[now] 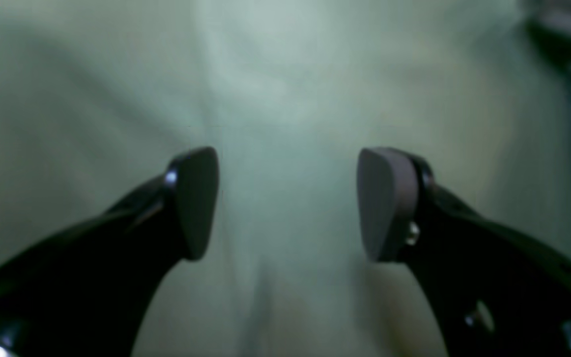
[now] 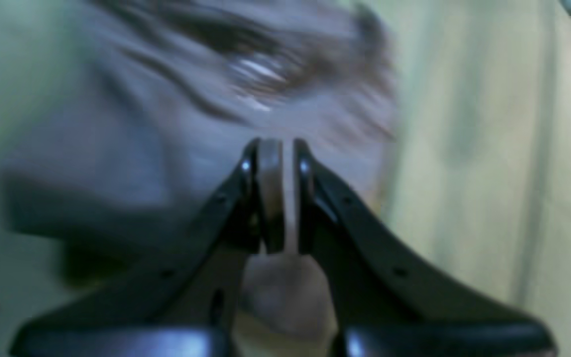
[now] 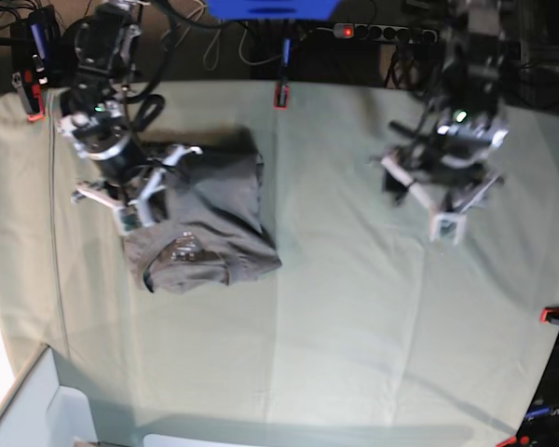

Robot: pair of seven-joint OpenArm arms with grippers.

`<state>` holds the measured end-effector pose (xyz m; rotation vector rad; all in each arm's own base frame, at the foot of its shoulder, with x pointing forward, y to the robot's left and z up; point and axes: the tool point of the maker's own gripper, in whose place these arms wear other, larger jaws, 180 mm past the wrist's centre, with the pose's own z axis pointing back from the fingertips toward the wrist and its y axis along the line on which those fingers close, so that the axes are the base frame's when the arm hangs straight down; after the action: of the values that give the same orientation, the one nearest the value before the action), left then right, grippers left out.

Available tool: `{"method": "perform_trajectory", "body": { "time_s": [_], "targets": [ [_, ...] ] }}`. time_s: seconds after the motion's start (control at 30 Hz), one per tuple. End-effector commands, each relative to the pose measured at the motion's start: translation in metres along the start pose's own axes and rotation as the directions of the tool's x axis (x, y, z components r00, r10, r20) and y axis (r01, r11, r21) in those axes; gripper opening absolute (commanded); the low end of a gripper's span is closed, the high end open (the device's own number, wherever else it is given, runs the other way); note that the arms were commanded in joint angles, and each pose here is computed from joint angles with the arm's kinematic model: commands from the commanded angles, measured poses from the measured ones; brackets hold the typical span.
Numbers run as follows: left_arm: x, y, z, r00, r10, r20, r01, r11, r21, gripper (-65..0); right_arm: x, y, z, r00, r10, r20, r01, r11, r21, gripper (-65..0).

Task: Layout the t-shirt on the table in an organized manner, then fold the t-shirt properly

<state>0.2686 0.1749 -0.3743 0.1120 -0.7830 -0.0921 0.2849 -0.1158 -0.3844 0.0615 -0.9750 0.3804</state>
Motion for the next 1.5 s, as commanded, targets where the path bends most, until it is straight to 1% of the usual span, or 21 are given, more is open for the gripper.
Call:
{"method": "perform_trajectory", "body": {
  "time_s": [0.0, 0.1, 0.23, 0.37, 0.47, 0.53, 0.6, 0.67, 0.73, 0.77, 0.8, 0.9, 0.97, 1.03, 1.1, 1.2, 1.27, 1.37, 1.47],
  "targets": [
    [0.005, 0.010, 0.008, 0.999, 0.015, 0.034, -0.016, 1.000, 0.026, -22.5, 0.017, 0.010, -0.003, 0.998, 0.012, 0.057, -0.014, 0.999, 0.038, -62.1],
    [-0.021, 0.027, 0.018, 0.999, 0.033, -0.017, -0.031, 0.997, 0.070, -22.5, 0.016, 0.033, -0.010, 0.998, 0.020, 0.053, -0.025, 0.994, 0.103, -62.0],
    [-0.046, 0.039, 0.025, 0.996, 0.046, -0.072, -0.038, 0.994, 0.103, -22.5, -0.011, 0.055, -0.017, 1.000, -0.006, -0.015, 0.008, 0.986, 0.166, -62.1],
    [-0.053, 0.044, 0.026, 0.995, 0.053, -0.088, -0.043, 0.993, 0.114, -22.5, -0.040, 0.081, -0.020, 0.996, -0.021, -0.084, 0.040, 0.971, 0.234, -62.2],
    [-0.054, 0.041, 0.026, 0.995, 0.051, -0.091, -0.041, 0.993, 0.108, -22.5, -0.059, 0.090, -0.016, 0.991, -0.030, -0.131, 0.062, 0.965, 0.255, -62.2],
    [-0.054, 0.039, 0.026, 0.994, 0.057, -0.094, -0.047, 0.993, 0.104, -22.5, -0.064, 0.092, -0.014, 0.990, -0.031, -0.141, 0.067, 0.964, 0.257, -62.2],
    [-0.055, 0.032, 0.025, 0.992, 0.080, -0.095, -0.071, 0.993, 0.096, -22.5, -0.064, 0.091, -0.011, 0.990, -0.033, -0.137, 0.067, 0.966, 0.251, -62.3],
    [-0.056, 0.030, 0.025, 0.991, 0.088, -0.099, -0.079, 0.993, 0.093, -22.5, -0.051, 0.084, -0.008, 0.996, -0.038, -0.085, 0.057, 0.971, 0.232, -62.4],
    [-0.058, 0.028, 0.026, 0.991, 0.087, -0.104, -0.078, 0.993, 0.089, -23.3, -0.042, 0.074, 0.003, 0.998, -0.046, -0.032, 0.052, 0.979, 0.197, -62.4],
    [-0.061, 0.023, 0.027, 0.990, 0.091, -0.110, -0.083, 0.993, 0.081, -25.5, -0.036, 0.068, 0.009, 0.999, -0.050, -0.001, 0.049, 0.983, 0.178, -62.4],
    [-0.065, 0.018, 0.027, 0.988, 0.094, -0.120, -0.086, 0.994, 0.069, -29.2, -0.028, 0.061, 0.015, 0.998, -0.054, 0.030, 0.049, 0.986, 0.159, -62.4],
    [-0.076, 0.010, 0.030, 0.985, 0.095, -0.147, -0.088, 0.995, 0.054, -41.9, -0.018, 0.044, 0.037, 0.996, -0.067, 0.067, 0.060, 0.993, 0.104, -62.4],
    [-0.087, 0.004, 0.034, 0.979, 0.104, -0.174, -0.097, 0.994, 0.047, -49.6, -0.028, 0.037, 0.052, 0.997, -0.072, 0.031, 0.070, 0.995, 0.073, -62.5],
    [-0.098, -0.010, 0.038, 0.972, 0.125, -0.200, -0.122, 0.992, 0.025, -56.5, -0.051, 0.032, 0.068, 0.996, -0.079, -0.042, 0.081, 0.996, 0.045, -62.5],
    [-0.111, -0.018, 0.046, 0.963, 0.140, -0.232, -0.139, 0.990, 0.020, -64.7, -0.073, 0.033, 0.083, 0.991, -0.094, -0.099, 0.098, 0.995, 0.035, -62.6],
    [-0.128, -0.028, 0.052, 0.949, 0.155, -0.275, -0.158, 0.987, 0.012, -64.6, -0.101, 0.039, 0.104, 0.980, -0.114, -0.165, 0.121, 0.992, 0.030, -65.0],
    [-0.136, -0.030, 0.054, 0.943, 0.155, -0.296, -0.159, 0.987, 0.011, -65.0, -0.124, 0.049, 0.114, 0.965, -0.130, -0.226, 0.143, 0.989, 0.044, -65.0],
    [-0.161, -0.034, 0.051, 0.922, 0.156, -0.355, -0.162, 0.987, 0.012, -65.0, -0.157, 0.061, 0.123, 0.938, -0.156, -0.309, 0.184, 0.981, 0.065, -65.0],
    [-0.196, -0.041, 0.039, 0.879, 0.157, -0.450, -0.171, 0.985, 0.010, -65.0, -0.195, 0.078, 0.129, 0.899, -0.174, -0.401, 0.233, 0.967, 0.102, -65.0]
  ]
}}
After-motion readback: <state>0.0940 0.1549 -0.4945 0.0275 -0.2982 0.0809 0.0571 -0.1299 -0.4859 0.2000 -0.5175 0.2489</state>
